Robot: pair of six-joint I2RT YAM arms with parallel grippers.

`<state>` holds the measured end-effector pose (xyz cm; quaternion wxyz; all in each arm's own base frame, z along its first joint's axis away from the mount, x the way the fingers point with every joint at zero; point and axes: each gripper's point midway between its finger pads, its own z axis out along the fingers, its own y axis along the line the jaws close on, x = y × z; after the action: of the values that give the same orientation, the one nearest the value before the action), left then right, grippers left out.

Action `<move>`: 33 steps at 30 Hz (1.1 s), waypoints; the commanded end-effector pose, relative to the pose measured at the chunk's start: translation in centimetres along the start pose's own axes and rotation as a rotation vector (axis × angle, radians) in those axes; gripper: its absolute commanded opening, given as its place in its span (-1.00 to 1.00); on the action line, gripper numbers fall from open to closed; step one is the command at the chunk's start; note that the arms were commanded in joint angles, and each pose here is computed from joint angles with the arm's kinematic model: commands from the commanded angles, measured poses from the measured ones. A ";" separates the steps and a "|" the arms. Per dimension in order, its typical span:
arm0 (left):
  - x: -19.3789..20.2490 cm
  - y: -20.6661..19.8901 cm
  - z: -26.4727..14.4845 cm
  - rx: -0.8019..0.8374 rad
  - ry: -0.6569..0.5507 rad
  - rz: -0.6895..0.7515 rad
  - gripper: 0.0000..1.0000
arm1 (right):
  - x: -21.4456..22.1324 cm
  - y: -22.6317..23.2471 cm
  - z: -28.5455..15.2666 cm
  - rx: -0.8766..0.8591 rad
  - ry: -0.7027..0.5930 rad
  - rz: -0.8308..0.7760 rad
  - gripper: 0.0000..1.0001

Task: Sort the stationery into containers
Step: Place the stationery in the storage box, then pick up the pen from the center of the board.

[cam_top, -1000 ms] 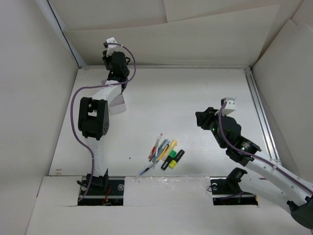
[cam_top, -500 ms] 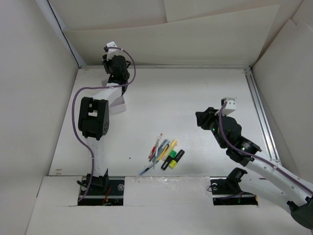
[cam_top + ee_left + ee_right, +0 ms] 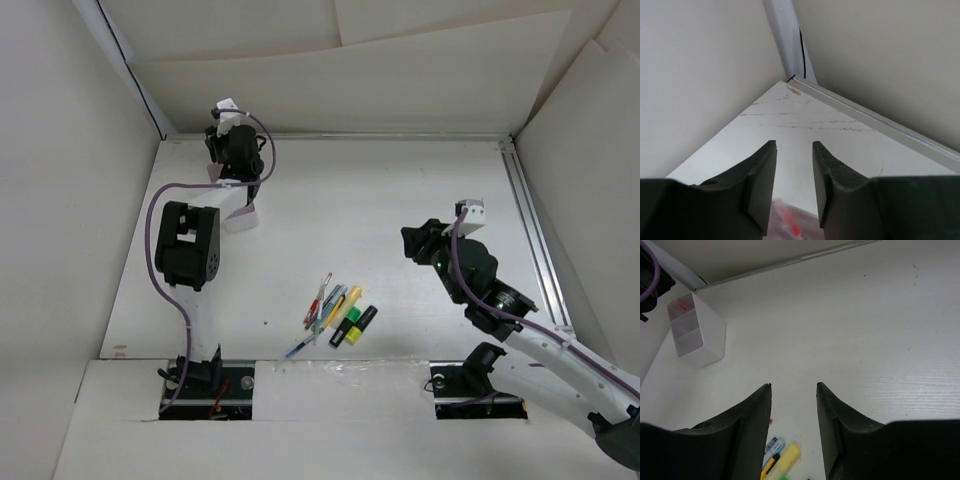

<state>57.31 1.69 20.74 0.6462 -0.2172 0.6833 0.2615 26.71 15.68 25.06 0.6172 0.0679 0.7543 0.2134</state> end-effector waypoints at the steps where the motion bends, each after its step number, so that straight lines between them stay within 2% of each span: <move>1: -7.2 1.6 -1.6 0.001 -0.101 -0.165 -0.35 | -0.9 0.4 0.1 -0.022 -0.039 0.012 -0.07; 5: -9.5 1.8 -3.2 0.031 -0.099 -0.214 -0.30 | -0.9 0.4 0.1 -0.022 -0.039 0.012 -0.07; 6: -11.1 1.7 -4.2 0.059 -0.108 -0.265 -0.30 | -0.9 0.4 0.1 -0.022 -0.039 0.012 -0.07; 9: -11.7 1.0 -5.7 0.166 -0.033 -0.297 -0.40 | -0.9 0.6 0.1 -0.030 -0.035 0.011 -0.07; 10: -12.2 1.1 -6.9 0.207 0.018 -0.374 -0.44 | -0.9 0.6 0.1 -0.030 -0.035 0.011 -0.11; 12: -10.8 -0.8 -9.4 0.355 0.125 -0.429 -0.65 | -0.9 0.6 0.1 -0.030 -0.035 0.011 -0.33; 13: -11.6 -1.6 -11.7 0.447 0.143 -0.457 -0.69 | -0.9 0.6 0.1 -0.030 -0.035 0.011 -0.58; 14: -10.8 -2.8 -13.8 0.525 0.184 -0.449 -0.74 | -0.9 0.6 0.1 -0.030 -0.035 0.011 -0.69; 16: -7.7 -3.8 -17.7 0.559 0.250 -0.373 -0.80 | -0.9 0.6 0.1 -0.030 -0.035 0.011 -0.85; 18: -5.2 -6.2 -24.0 0.709 0.350 -0.272 -0.80 | -0.9 0.6 0.1 -0.030 -0.035 0.011 -0.91; 21: 0.5 -8.0 -31.6 0.924 0.543 -0.150 -0.80 | -0.9 0.6 0.1 -0.030 -0.035 0.011 -0.91; 22: 3.8 -7.6 -33.3 0.957 0.614 -0.086 -0.80 | -0.9 0.6 0.1 -0.030 -0.035 0.011 -0.91; 26: 9.8 -5.7 -37.7 0.993 0.784 -0.036 -0.80 | -0.8 -0.1 0.2 0.002 -0.033 0.015 -0.85; 28: 9.9 -5.4 -38.9 1.029 0.824 -0.111 -0.73 | -0.8 -0.1 0.2 0.002 -0.033 0.015 -0.73; 29: 11.2 -4.7 -39.7 1.033 0.851 -0.101 -0.58 | -0.8 -0.1 0.2 0.002 -0.033 0.015 -0.63; 31: 11.5 -4.3 -41.0 1.045 0.862 -0.100 -0.49 | -0.7 -0.4 0.2 0.016 -0.031 0.011 -0.35; 33: 12.1 -3.8 -41.6 1.023 0.861 -0.068 -0.42 | -1.1 -0.2 0.1 0.013 -0.039 0.015 -0.23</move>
<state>27.47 -24.92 6.01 0.3208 0.0192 0.9317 -0.1693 26.84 15.54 24.98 0.6173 0.0682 0.7550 0.2104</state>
